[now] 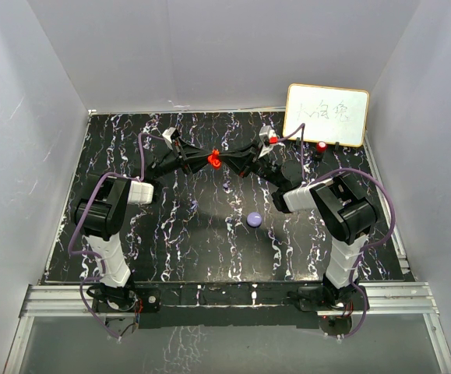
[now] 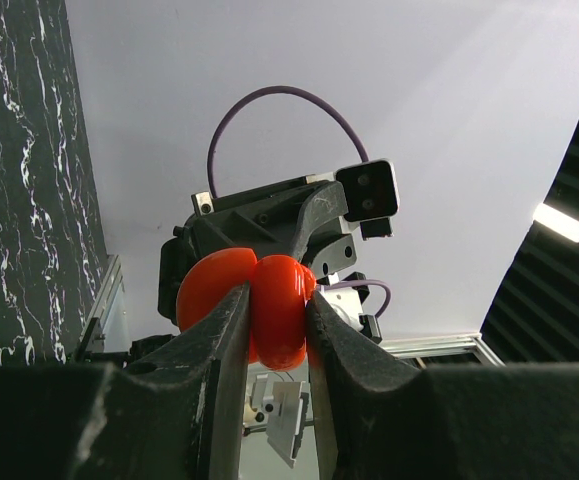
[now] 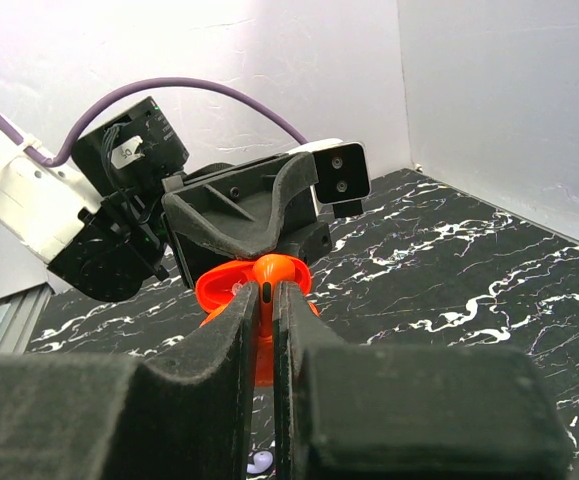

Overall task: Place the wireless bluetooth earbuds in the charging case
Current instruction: Place the earbud in the charging case.

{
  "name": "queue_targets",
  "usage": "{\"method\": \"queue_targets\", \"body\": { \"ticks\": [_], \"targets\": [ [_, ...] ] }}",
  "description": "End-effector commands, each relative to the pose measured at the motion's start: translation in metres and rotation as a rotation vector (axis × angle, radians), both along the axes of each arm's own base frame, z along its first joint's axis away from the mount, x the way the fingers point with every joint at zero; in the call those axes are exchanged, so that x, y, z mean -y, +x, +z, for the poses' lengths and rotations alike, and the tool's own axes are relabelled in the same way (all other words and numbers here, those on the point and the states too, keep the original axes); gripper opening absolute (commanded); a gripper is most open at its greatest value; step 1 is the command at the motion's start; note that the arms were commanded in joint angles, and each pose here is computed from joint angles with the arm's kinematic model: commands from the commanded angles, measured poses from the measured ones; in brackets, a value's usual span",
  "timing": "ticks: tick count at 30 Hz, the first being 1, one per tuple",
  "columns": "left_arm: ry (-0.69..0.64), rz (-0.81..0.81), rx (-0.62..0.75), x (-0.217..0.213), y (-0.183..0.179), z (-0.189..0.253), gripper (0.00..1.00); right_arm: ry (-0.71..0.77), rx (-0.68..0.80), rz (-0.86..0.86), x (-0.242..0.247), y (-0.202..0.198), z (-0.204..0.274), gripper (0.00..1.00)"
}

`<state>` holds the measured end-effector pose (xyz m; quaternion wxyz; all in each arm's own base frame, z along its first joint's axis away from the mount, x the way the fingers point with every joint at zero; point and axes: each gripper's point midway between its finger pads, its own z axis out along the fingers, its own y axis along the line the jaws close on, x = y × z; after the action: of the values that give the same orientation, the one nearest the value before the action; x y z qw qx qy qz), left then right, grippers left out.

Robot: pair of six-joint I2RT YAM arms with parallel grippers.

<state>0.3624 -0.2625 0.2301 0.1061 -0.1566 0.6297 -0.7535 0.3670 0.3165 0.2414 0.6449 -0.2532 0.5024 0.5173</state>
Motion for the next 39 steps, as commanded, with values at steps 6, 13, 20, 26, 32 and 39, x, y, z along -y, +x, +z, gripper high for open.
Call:
{"method": "queue_targets", "body": {
  "ticks": [6,13,20,26,32,39],
  "targets": [
    [-0.115,-0.002,0.379,-0.005,-0.026,0.073,0.0,0.145,0.262,-0.006,0.012,-0.019,0.056,0.0],
    [-0.118,0.008,0.382,-0.005,-0.024,0.076,0.0,0.133,0.25,-0.032,0.013,-0.015,0.054,0.0],
    [-0.117,0.005,0.385,-0.005,-0.024,0.077,0.0,0.134,0.256,-0.026,0.011,-0.013,0.055,0.0],
    [-0.132,0.021,0.367,-0.006,-0.019,0.077,0.0,0.141,0.267,-0.021,0.013,-0.017,0.058,0.0],
    [-0.147,0.028,0.361,-0.006,-0.016,0.078,0.0,0.137,0.269,-0.023,0.014,-0.019,0.058,0.0],
    [-0.143,0.029,0.358,-0.006,-0.015,0.075,0.0,0.142,0.274,-0.025,0.014,-0.02,0.06,0.0]
  ]
}}
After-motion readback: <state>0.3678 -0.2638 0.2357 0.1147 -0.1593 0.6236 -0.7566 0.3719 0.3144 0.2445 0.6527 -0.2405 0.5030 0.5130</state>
